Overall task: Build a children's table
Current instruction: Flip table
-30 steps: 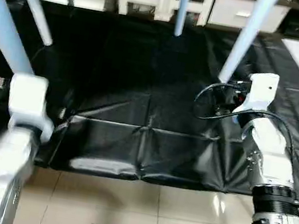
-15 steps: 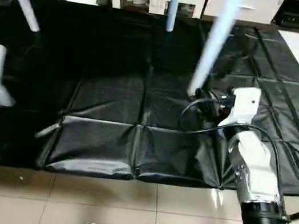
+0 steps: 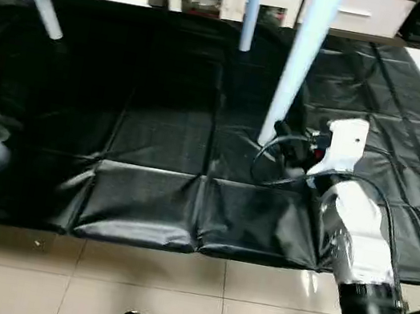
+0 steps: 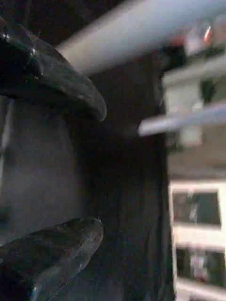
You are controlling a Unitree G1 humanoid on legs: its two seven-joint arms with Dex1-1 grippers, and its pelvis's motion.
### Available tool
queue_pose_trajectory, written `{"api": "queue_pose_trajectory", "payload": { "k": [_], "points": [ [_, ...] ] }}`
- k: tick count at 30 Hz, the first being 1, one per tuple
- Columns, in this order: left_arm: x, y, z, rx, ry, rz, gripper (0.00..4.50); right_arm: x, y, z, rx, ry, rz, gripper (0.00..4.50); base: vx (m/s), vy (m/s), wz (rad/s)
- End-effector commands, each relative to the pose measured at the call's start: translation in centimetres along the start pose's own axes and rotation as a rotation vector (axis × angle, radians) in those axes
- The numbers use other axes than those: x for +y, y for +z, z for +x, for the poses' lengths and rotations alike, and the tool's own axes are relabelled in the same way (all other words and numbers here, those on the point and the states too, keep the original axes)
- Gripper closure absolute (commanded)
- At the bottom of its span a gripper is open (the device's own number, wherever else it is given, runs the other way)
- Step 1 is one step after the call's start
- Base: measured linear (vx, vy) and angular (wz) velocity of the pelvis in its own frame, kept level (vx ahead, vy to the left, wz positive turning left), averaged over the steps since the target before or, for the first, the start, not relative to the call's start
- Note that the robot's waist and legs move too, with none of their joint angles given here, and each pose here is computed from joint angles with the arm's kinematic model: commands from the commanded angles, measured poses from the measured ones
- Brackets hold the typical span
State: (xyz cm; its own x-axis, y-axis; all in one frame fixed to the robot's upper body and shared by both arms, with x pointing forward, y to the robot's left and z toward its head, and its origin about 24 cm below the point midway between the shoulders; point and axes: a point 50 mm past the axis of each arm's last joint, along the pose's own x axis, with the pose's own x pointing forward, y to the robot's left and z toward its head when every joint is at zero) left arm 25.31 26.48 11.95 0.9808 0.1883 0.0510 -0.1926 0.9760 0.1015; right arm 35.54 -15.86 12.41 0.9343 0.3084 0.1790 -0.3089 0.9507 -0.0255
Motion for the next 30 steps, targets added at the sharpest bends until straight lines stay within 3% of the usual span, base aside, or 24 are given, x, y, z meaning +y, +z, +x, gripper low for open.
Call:
{"api": "queue_pose_trajectory", "payload": {
  "k": [1, 2, 7, 9, 13, 18, 23, 30],
  "points": [
    [-1.5, 0.5, -0.3, -0.030, -0.038, -0.011, 0.78, -0.6, 0.7, 0.5, -0.045, 0.005, 0.034, 0.00, 0.000, 0.000, 0.00],
    [-2.9, 0.6, -0.5, -0.033, -0.086, -0.034, 0.78, -1.1, 1.1, 1.0, -0.065, 0.008, 0.055, 0.00, 0.000, 0.000, 0.00],
    [-5.7, 1.0, -1.0, -0.039, -0.207, -0.058, 0.78, -2.1, 2.1, 1.8, -0.115, -0.011, 0.100, 0.00, 0.000, 0.000, 0.00],
    [-7.6, 1.0, -1.8, -0.025, -0.318, -0.071, 0.78, -2.5, 2.6, 2.4, -0.134, -0.002, 0.118, 0.00, 0.000, 0.000, 0.00],
    [-7.7, 0.9, -1.9, -0.020, -0.324, -0.051, 0.78, -2.7, 2.7, 2.9, -0.124, 0.001, 0.122, 0.00, 0.000, 0.000, 0.00],
    [-7.5, 1.0, -2.0, -0.010, -0.310, -0.043, 0.78, -1.3, 2.1, 4.7, 0.021, 0.229, 0.068, 0.00, 0.000, 0.000, 0.00],
    [-7.8, 1.2, -1.9, -0.008, -0.338, -0.042, 0.78, -0.6, 1.7, 5.2, 0.096, 0.335, 0.062, 0.00, 0.000, 0.000, 0.00],
    [-8.5, 1.3, -2.5, 0.002, -0.410, -0.035, 0.78, 0.3, 1.8, 5.5, 0.129, 0.472, 0.018, 0.00, 0.000, 0.000, 0.00]
  ]
}}
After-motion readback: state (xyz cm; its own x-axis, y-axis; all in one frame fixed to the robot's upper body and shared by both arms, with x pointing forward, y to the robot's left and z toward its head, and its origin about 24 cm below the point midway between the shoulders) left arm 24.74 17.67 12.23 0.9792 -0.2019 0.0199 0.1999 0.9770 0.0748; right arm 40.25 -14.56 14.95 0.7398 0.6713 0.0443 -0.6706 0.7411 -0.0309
